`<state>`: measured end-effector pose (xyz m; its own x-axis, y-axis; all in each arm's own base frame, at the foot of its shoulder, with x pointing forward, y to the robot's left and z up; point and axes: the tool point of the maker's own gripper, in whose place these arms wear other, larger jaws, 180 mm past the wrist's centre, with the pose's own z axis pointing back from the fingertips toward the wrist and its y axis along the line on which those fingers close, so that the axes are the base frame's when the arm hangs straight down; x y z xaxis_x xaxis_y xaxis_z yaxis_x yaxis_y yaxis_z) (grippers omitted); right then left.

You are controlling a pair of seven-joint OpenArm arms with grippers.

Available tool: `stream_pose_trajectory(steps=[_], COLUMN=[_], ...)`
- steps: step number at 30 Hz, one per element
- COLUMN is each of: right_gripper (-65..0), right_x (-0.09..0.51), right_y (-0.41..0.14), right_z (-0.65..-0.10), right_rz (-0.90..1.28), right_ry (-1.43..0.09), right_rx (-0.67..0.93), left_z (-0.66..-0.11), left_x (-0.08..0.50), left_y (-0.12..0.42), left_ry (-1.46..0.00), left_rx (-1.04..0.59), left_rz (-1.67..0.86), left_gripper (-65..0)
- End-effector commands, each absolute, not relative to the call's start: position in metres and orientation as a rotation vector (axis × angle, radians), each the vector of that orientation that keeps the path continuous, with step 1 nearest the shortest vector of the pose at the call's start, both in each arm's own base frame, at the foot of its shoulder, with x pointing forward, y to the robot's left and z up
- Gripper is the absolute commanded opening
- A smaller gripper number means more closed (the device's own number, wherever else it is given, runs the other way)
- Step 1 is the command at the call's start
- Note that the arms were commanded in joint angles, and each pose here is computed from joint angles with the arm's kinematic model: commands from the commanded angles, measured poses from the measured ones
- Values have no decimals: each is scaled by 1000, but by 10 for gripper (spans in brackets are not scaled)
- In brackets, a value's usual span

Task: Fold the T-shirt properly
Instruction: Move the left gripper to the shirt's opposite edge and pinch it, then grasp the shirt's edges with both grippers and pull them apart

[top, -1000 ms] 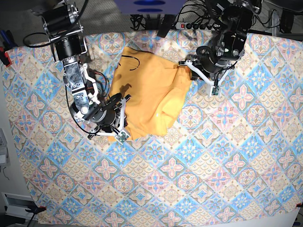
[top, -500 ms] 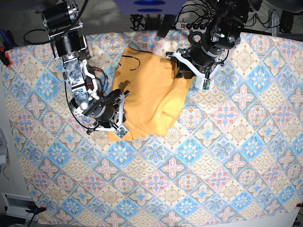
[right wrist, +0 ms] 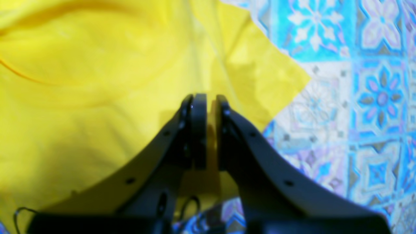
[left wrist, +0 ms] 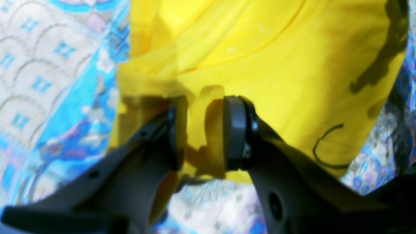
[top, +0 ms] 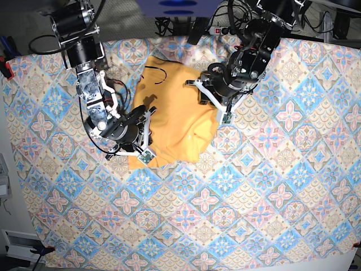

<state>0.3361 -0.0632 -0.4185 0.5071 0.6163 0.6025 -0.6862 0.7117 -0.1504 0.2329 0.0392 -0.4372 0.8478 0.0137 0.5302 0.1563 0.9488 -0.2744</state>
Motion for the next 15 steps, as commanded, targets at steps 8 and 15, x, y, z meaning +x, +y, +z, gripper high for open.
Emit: stream_pose_trajectory(steps=[8, 15], right_gripper=[-600, -600], right_x=[342, 342], right_y=[-59, -59], right_z=[-399, -398], right_rz=[791, 791], right_ry=[-749, -754], right_rx=[110, 111], left_z=[-436, -434], left_x=[258, 250], left_y=[104, 119], left_ry=[-620, -635], left_rx=[-189, -132], left_rz=[50, 51], left_gripper=[-474, -474])
